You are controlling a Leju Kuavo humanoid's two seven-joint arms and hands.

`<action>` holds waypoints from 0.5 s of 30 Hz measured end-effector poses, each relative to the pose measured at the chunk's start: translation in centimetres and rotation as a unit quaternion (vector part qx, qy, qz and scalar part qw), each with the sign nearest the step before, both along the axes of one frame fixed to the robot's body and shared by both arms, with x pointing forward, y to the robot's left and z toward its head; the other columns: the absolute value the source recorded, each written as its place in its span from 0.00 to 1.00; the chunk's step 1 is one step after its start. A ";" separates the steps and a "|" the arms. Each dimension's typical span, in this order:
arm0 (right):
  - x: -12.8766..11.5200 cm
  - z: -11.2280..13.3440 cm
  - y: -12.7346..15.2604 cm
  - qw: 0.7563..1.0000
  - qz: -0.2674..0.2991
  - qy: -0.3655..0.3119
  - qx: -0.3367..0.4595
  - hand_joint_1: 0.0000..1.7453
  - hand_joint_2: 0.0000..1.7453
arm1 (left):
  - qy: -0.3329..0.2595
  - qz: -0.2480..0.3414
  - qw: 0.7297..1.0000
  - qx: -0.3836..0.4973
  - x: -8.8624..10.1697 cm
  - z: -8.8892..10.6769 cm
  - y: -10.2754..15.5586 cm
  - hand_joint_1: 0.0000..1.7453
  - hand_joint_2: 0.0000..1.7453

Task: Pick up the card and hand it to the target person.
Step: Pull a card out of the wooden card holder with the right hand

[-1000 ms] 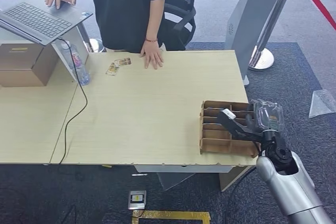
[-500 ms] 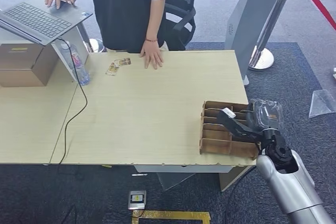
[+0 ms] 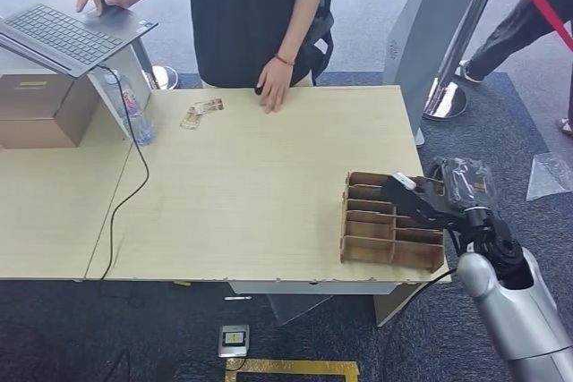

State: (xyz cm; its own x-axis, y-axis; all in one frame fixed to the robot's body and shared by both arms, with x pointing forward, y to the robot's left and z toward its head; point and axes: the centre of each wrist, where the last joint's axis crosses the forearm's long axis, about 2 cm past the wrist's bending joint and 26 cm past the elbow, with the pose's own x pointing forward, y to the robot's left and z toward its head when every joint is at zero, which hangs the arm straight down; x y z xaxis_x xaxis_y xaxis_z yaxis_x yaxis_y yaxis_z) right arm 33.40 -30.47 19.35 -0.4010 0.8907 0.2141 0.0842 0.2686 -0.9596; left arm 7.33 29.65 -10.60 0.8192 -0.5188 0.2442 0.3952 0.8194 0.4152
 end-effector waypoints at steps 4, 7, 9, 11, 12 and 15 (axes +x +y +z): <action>0.1 2.4 -1.2 1.000 0.014 -0.010 0.019 0.95 1.00 | 0.001 0.001 1.000 -0.001 0.0 0.0 0.1 0.00 0.00; 0.2 4.4 -2.1 0.999 0.027 -0.023 0.031 0.94 1.00 | 0.001 0.002 1.000 -0.001 0.0 0.0 0.1 0.00 0.00; 0.3 5.7 -2.6 0.998 0.034 -0.033 0.034 0.94 1.00 | 0.001 0.002 1.000 -0.001 0.0 0.0 0.1 0.00 0.00; 0.3 7.1 -3.2 0.998 0.039 -0.044 0.035 0.93 1.00 | 0.000 0.002 1.000 -0.001 0.0 0.0 0.2 0.00 0.00; 0.3 7.7 -3.4 0.997 0.041 -0.049 0.037 0.93 1.00 | 0.000 0.003 1.000 -0.001 0.0 0.0 0.2 0.00 0.00; 0.3 9.3 -4.0 0.996 0.043 -0.067 0.040 0.94 1.00 | 0.000 0.003 1.000 -0.002 0.0 0.0 0.2 0.00 0.00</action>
